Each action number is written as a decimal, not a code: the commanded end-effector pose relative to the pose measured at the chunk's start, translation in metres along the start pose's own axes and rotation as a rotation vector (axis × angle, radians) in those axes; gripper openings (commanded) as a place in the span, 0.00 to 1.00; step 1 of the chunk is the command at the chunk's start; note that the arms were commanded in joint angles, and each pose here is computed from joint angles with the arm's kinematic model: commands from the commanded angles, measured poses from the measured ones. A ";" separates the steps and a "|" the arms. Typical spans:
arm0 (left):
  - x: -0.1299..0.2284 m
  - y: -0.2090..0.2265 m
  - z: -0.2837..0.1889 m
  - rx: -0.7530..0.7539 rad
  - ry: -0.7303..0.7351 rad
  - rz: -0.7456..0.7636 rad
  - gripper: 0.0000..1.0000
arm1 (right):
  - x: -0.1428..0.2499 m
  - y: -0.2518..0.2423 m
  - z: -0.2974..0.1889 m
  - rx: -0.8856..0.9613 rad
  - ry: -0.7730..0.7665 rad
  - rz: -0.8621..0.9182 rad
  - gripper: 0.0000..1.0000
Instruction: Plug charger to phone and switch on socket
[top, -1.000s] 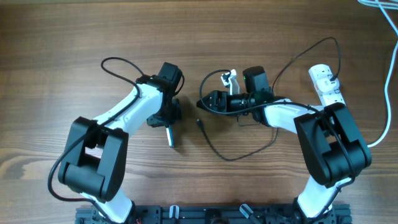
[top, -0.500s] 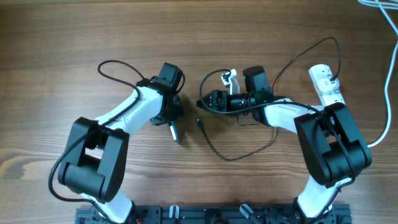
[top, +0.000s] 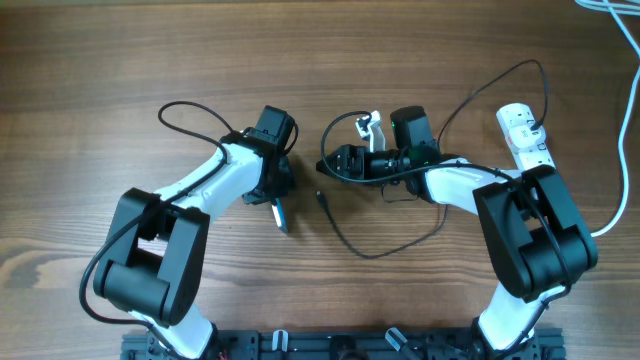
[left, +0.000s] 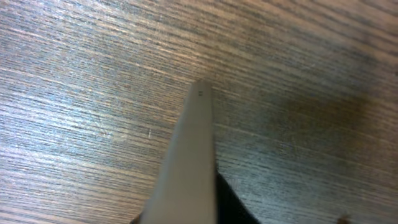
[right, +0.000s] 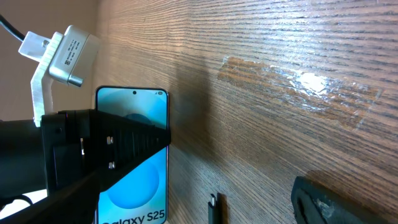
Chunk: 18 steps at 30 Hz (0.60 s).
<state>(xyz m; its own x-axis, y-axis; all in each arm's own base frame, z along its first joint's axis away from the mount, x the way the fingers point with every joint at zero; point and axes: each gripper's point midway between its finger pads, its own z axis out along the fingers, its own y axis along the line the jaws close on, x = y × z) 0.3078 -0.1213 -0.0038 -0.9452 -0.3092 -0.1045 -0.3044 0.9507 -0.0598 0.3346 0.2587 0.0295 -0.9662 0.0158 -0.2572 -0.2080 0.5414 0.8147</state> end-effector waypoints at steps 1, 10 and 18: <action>0.008 0.011 0.008 -0.044 0.014 -0.001 0.31 | 0.010 -0.039 0.003 0.147 -0.012 0.045 1.00; 0.008 0.010 0.007 -0.040 0.015 -0.002 0.14 | 0.010 -0.039 0.003 0.147 -0.012 0.044 1.00; 0.005 0.007 -0.003 -0.031 0.005 -0.002 0.04 | 0.010 -0.039 0.003 0.147 -0.012 0.044 1.00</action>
<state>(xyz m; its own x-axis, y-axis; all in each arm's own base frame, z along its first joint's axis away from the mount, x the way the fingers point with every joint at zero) 0.3051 -0.1167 -0.0031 -0.9440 -0.3128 -0.1053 -0.3106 0.9498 -0.0372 0.3345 0.2586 0.0293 -0.9664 0.0159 -0.2566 -0.2073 0.5418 0.8145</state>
